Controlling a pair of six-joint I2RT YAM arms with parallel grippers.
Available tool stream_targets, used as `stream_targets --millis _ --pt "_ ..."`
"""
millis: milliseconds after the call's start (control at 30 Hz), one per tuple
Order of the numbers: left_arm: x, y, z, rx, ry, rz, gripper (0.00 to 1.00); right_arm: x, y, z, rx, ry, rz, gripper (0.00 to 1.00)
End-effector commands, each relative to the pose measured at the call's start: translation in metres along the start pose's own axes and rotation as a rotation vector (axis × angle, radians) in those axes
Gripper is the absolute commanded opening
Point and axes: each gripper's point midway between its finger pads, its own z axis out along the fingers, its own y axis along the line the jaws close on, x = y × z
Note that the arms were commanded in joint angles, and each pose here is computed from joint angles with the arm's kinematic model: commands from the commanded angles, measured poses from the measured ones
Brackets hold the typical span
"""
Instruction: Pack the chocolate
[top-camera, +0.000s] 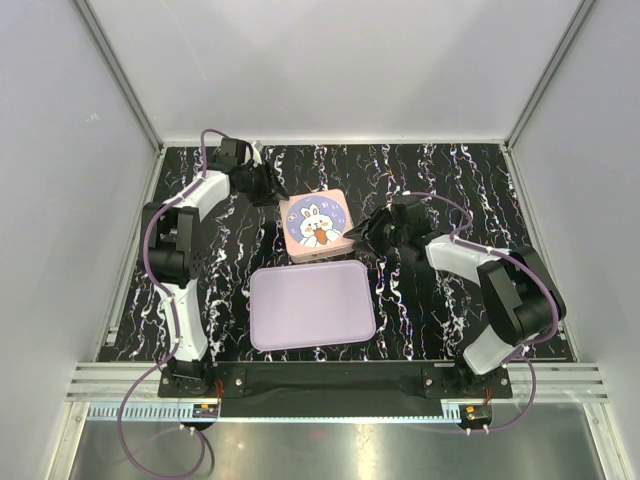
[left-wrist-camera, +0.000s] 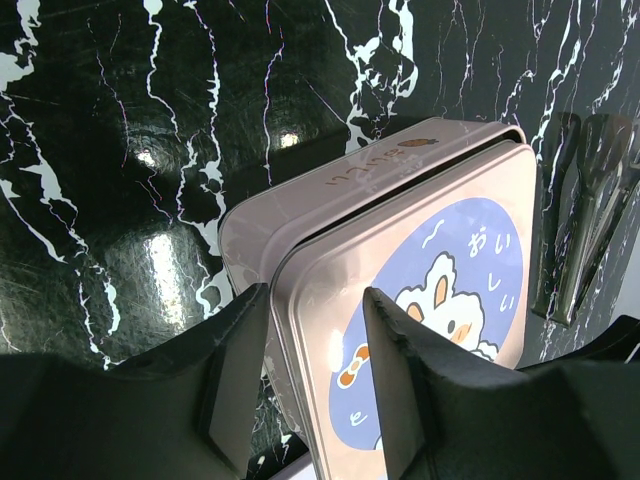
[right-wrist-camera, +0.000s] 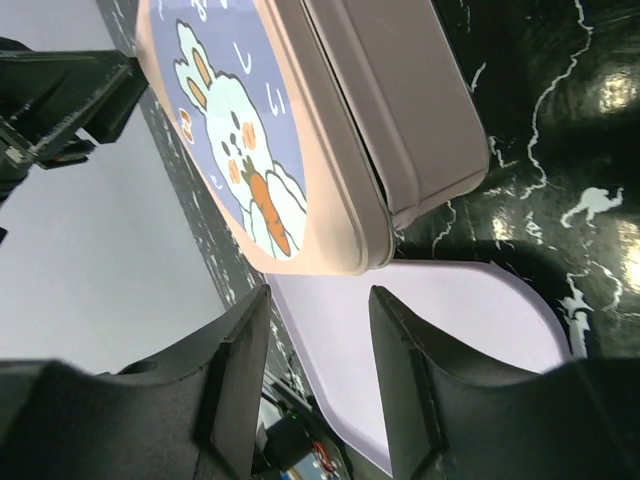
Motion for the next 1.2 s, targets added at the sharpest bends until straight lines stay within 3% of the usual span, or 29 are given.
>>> stream_targets --millis 0,1167 --pt "-0.01 -0.007 -0.003 0.039 -0.016 0.032 0.46 -0.01 0.024 0.0 -0.093 -0.08 0.028 0.51" --pt "-0.017 -0.013 -0.004 0.051 -0.031 0.018 0.45 -0.013 -0.001 0.016 0.016 -0.134 -0.023 0.42"
